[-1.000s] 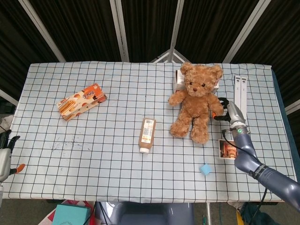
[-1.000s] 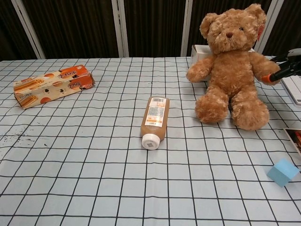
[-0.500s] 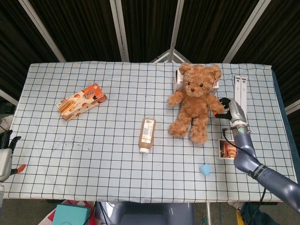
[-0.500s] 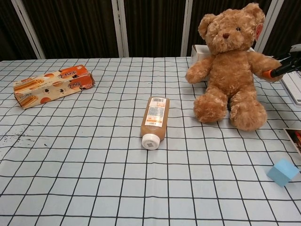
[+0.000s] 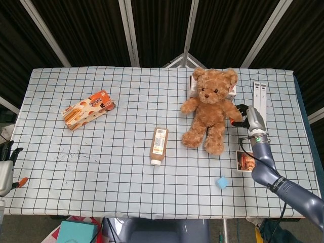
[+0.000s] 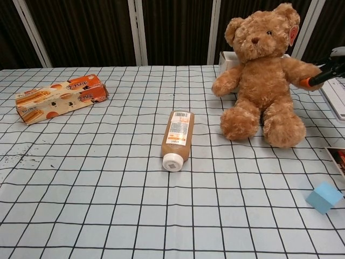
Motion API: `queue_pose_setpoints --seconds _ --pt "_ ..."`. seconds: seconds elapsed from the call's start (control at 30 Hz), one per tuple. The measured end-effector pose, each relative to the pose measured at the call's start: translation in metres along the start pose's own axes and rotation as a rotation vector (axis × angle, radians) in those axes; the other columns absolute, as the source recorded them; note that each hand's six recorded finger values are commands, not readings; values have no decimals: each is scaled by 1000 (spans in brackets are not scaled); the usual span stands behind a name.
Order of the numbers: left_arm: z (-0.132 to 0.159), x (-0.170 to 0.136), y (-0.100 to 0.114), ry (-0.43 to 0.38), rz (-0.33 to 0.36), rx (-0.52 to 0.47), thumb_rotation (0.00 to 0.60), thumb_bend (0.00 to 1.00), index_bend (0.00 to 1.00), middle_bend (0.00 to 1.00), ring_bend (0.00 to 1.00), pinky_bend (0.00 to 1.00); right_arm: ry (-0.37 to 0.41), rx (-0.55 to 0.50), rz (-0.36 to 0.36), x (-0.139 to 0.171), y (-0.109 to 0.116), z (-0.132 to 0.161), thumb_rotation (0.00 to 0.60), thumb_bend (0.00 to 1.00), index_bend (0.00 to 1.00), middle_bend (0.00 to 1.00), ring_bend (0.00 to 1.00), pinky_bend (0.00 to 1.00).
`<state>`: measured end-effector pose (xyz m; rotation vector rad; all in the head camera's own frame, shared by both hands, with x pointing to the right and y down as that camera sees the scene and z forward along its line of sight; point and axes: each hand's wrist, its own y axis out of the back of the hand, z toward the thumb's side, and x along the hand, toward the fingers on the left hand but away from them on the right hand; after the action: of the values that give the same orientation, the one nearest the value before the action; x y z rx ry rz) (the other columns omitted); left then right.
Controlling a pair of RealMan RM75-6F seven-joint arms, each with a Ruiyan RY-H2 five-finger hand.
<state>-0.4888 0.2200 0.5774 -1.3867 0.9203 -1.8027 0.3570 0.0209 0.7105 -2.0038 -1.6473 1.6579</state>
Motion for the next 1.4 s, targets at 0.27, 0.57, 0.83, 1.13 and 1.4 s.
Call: queue_pose_setpoints --seconds 0.27,0.57,0.83,1.13,1.4 --pt "0 -1 1 -3 4 -2 600 243 173 0 0 30 -33 21 11 0 -4 -14 600 385 437 501 453 0" --pt "0 0 1 -5 3 -2 600 243 173 0 0 30 -17 28 -14 -1 7 -5 600 386 442 501 453 0" --pt "0 -1 2 -3 8 -4 600 243 173 0 0 30 -65 32 -5 -1 3 -23 600 386 445 502 453 0" --pt "1 -1 1 -4 4 1 600 243 173 0 0 30 -48 33 -8 -2 4 -18 600 386 446 503 453 0" --pt "0 -2 2 -3 8 -2 600 243 173 0 0 30 -69 43 -3 0 1 -28 600 386 446 503 453 0"
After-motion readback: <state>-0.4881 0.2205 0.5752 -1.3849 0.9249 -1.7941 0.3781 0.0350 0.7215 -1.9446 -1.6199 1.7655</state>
